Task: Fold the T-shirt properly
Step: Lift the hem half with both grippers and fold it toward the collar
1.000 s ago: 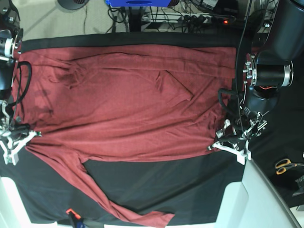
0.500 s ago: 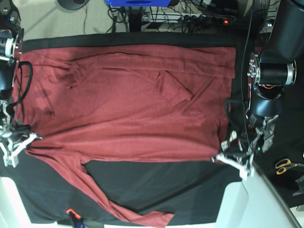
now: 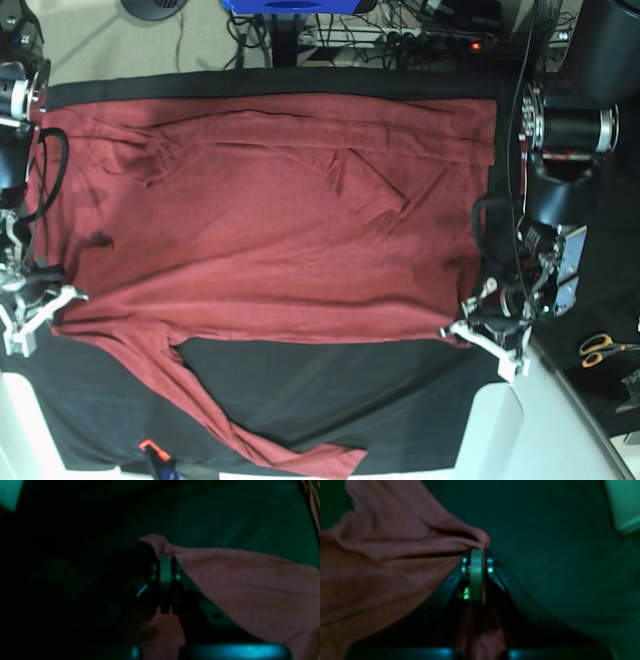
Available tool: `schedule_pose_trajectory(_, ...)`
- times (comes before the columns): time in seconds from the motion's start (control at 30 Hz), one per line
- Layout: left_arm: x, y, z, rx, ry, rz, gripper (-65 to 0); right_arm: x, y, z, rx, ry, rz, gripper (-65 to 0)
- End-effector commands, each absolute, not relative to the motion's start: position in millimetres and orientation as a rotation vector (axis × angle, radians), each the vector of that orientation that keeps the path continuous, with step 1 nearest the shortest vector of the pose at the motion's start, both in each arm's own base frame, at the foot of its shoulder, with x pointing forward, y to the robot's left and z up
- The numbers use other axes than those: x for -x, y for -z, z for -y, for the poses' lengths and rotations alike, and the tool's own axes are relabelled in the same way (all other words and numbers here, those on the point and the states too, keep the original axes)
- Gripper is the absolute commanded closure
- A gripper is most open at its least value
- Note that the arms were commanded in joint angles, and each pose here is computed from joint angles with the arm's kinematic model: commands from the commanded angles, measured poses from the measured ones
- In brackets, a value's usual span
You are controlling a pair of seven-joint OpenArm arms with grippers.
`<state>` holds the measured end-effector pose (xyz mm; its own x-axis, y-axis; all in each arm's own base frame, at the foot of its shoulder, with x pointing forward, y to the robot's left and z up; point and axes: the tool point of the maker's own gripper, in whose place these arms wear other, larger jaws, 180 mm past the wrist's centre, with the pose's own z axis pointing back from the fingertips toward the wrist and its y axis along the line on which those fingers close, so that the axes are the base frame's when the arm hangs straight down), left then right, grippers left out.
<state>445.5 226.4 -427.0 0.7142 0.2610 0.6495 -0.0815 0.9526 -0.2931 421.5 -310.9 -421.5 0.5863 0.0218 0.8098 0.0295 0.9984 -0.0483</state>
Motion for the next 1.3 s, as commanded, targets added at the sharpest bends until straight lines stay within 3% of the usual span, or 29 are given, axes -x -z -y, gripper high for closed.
schedule_pose_trajectory(0.0, -463, 402, -236, 0.248, -0.192, 0.826, 0.0, -434, 400, 322, 0.082, 0.006, 1.011, 0.0)
schedule_pose_trajectory(0.43, -445, 374, -271, 0.253, -0.277, 0.871, 0.0, -426, 411, 321, 0.08, 0.008, 0.979, 0.0)
schedule_pose_trajectory(1.0, -377, 394, -228, 0.259, -0.118, 0.767, 0.0, -390, 448, 325, 0.083, 0.013, 0.735, 0.0)
schedule_pose_trajectory(1.27, -348, 401, -232, 0.231, -0.079, 0.723, 0.0, -382, 439, 325, 0.106, -0.02, 0.767, 0.0)
